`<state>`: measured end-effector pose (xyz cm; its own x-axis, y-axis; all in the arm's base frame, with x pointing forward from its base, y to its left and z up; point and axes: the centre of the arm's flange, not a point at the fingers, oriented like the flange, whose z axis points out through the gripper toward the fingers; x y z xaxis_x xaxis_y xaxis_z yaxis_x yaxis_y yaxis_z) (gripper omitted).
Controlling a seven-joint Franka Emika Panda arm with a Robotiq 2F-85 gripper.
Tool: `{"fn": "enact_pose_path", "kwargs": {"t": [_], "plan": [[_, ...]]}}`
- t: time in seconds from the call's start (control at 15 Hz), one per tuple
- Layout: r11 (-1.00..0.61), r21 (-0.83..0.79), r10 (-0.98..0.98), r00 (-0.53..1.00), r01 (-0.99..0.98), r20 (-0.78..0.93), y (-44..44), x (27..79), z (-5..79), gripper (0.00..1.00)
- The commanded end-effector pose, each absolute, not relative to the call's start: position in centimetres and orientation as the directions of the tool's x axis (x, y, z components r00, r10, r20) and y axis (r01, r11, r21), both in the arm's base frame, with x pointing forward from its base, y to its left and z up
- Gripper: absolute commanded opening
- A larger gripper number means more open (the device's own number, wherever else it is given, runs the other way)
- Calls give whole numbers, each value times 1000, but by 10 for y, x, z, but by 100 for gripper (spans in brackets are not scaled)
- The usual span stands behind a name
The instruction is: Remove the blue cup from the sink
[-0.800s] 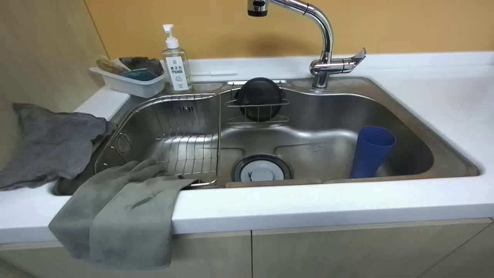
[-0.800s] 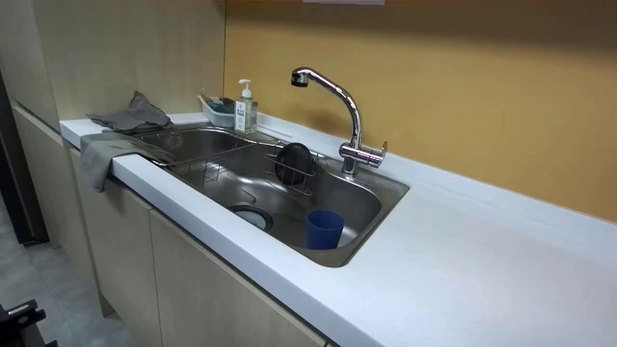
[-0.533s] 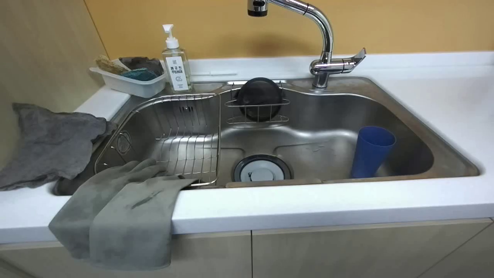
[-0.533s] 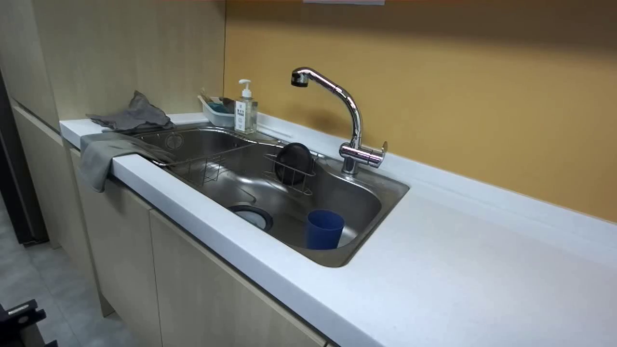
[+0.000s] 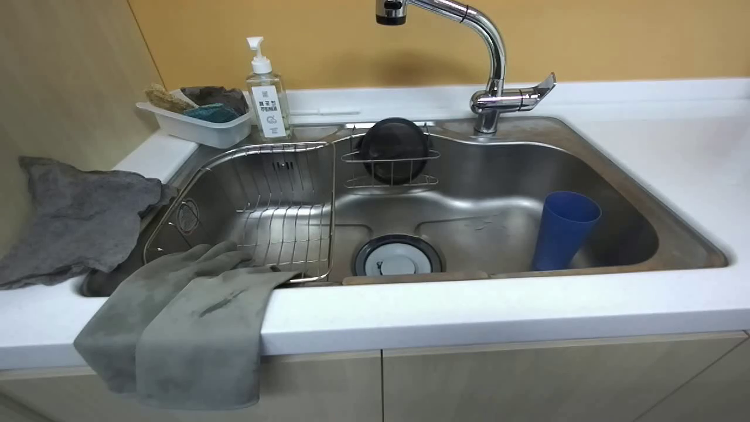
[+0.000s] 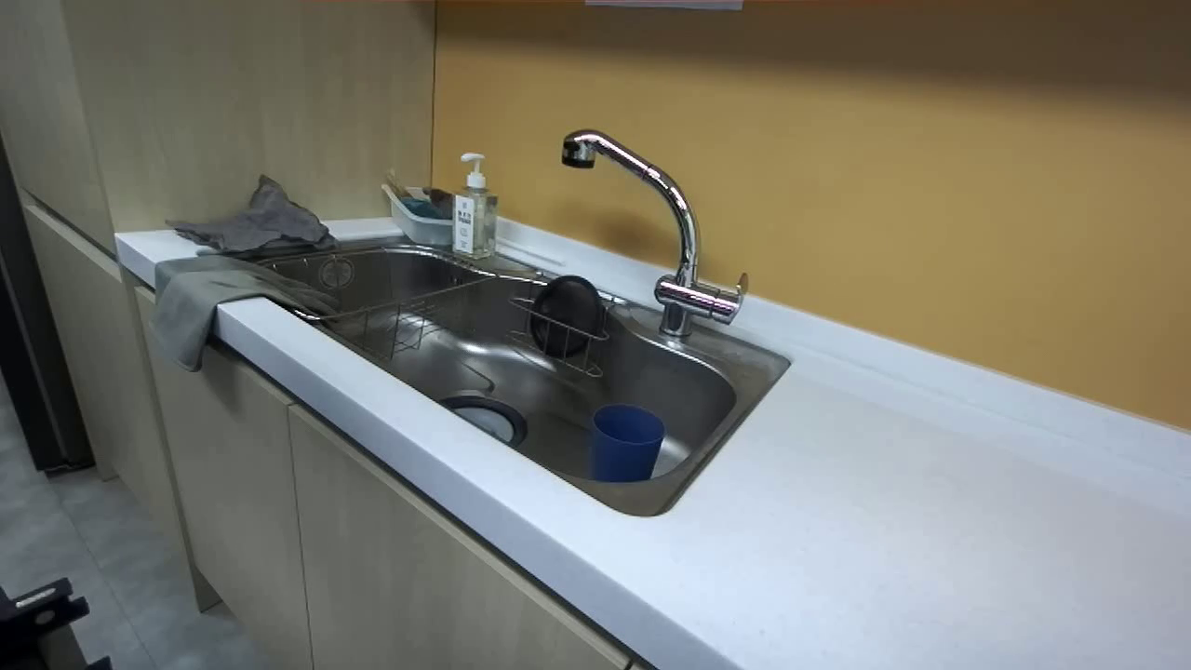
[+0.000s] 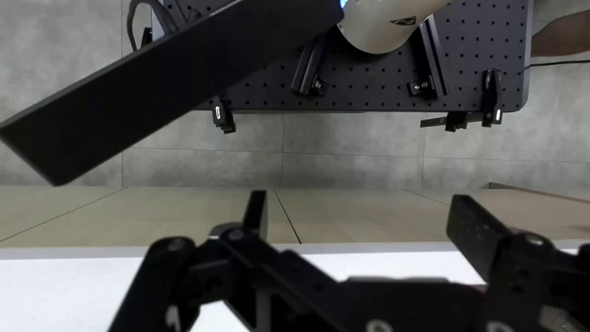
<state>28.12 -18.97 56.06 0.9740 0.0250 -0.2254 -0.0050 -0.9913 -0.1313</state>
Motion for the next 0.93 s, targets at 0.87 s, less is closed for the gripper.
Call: {"fn": "enact_pose_path", "kwargs": {"t": [0.87], "plan": [[-980,128,149,988,154,-42,-71,456,484,100]]}}
